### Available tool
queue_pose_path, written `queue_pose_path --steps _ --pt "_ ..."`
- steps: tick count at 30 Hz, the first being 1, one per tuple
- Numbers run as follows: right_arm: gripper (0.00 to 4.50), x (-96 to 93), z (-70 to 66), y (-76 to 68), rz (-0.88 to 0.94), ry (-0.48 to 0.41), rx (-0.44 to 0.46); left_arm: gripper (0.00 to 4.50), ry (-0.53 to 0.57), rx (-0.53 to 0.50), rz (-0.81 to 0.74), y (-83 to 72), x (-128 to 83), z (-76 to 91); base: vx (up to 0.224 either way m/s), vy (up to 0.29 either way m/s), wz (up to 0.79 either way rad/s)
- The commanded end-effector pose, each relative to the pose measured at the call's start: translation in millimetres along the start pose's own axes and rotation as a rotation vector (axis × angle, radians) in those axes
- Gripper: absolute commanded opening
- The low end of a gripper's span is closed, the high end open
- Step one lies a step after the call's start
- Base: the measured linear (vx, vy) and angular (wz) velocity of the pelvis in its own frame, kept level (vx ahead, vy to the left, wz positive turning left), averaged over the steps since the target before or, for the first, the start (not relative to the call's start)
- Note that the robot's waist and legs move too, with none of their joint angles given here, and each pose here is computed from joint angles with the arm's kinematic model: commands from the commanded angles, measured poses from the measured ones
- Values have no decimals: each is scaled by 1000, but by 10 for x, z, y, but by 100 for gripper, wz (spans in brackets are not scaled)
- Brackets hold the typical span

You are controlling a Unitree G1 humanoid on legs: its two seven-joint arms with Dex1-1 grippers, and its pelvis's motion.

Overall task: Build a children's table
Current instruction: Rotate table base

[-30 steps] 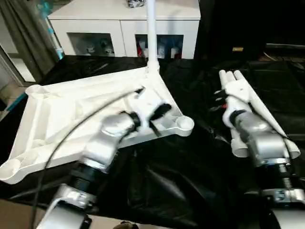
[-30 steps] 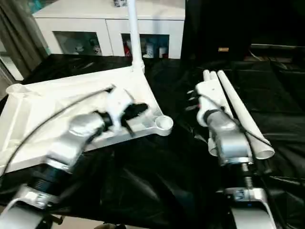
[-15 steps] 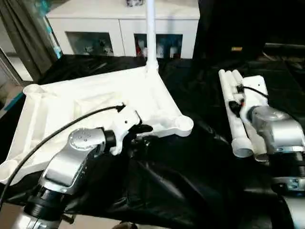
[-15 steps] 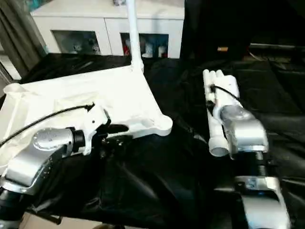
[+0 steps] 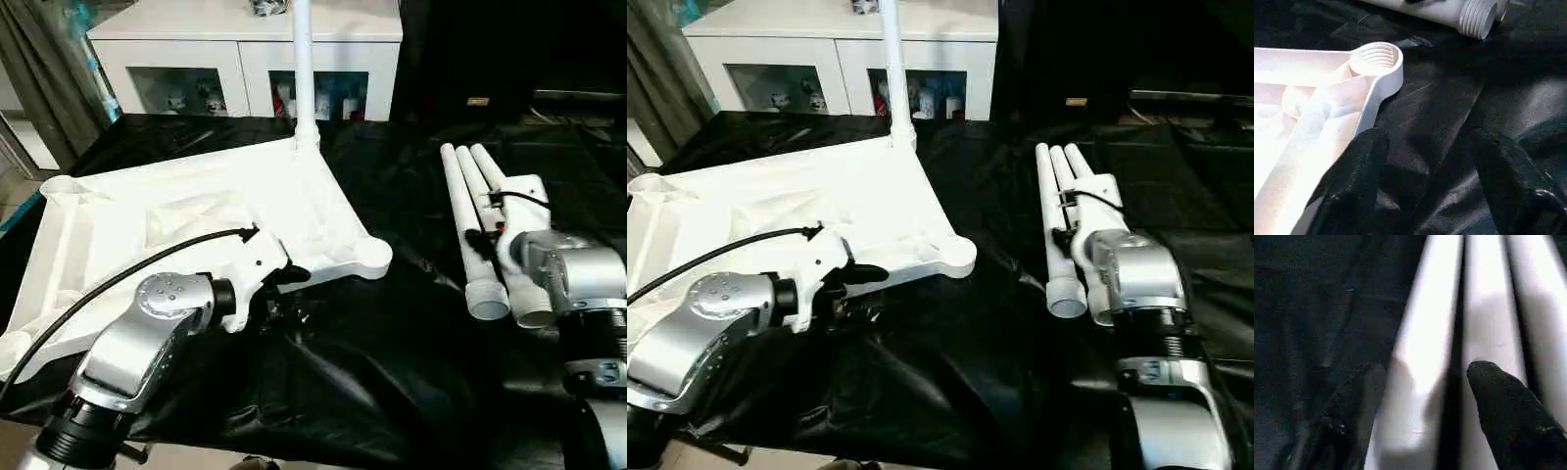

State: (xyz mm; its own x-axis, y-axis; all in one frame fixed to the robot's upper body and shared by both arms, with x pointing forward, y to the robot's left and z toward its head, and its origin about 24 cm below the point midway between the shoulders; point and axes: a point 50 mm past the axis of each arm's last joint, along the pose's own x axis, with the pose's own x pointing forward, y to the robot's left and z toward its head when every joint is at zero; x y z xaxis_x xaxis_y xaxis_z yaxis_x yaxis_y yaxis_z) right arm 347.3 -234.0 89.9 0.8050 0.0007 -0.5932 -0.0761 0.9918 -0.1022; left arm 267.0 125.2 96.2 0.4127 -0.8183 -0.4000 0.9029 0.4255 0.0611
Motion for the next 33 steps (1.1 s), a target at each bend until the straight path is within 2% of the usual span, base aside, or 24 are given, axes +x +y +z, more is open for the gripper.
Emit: queue_pose_path --steps 1,8,11,12,14,20,22,26,33 --pt "349 -4 93 58 37 -27 -7 348 6 10 -7 -21 -23 16 0 0 0" --pt "411 37 112 78 57 -9 -18 411 14 9 -9 -49 -34 11 0 0 0" --pt "433 82 12 100 94 51 -3 430 20 9 -9 -60 -34 -3 0 0 0" --pt "448 104 -56 94 84 100 -15 445 22 9 -11 -68 -36 -6 0 0 0" --pt "450 128 -130 82 72 151 -28 448 24 9 -11 -73 -39 -5 0 0 0" --pt "450 152 -195 90 97 210 26 448 30 12 -13 -81 -44 -5 0 0 0" --pt "423 163 -203 82 96 216 35 450 33 15 -18 -86 -48 -4 0 0 0" --pt "403 186 -208 66 97 227 47 450 41 28 -28 -85 -59 16 0 0 0" --pt "340 210 -201 39 78 223 82 450 46 47 -31 -63 -58 51 0 0 0"
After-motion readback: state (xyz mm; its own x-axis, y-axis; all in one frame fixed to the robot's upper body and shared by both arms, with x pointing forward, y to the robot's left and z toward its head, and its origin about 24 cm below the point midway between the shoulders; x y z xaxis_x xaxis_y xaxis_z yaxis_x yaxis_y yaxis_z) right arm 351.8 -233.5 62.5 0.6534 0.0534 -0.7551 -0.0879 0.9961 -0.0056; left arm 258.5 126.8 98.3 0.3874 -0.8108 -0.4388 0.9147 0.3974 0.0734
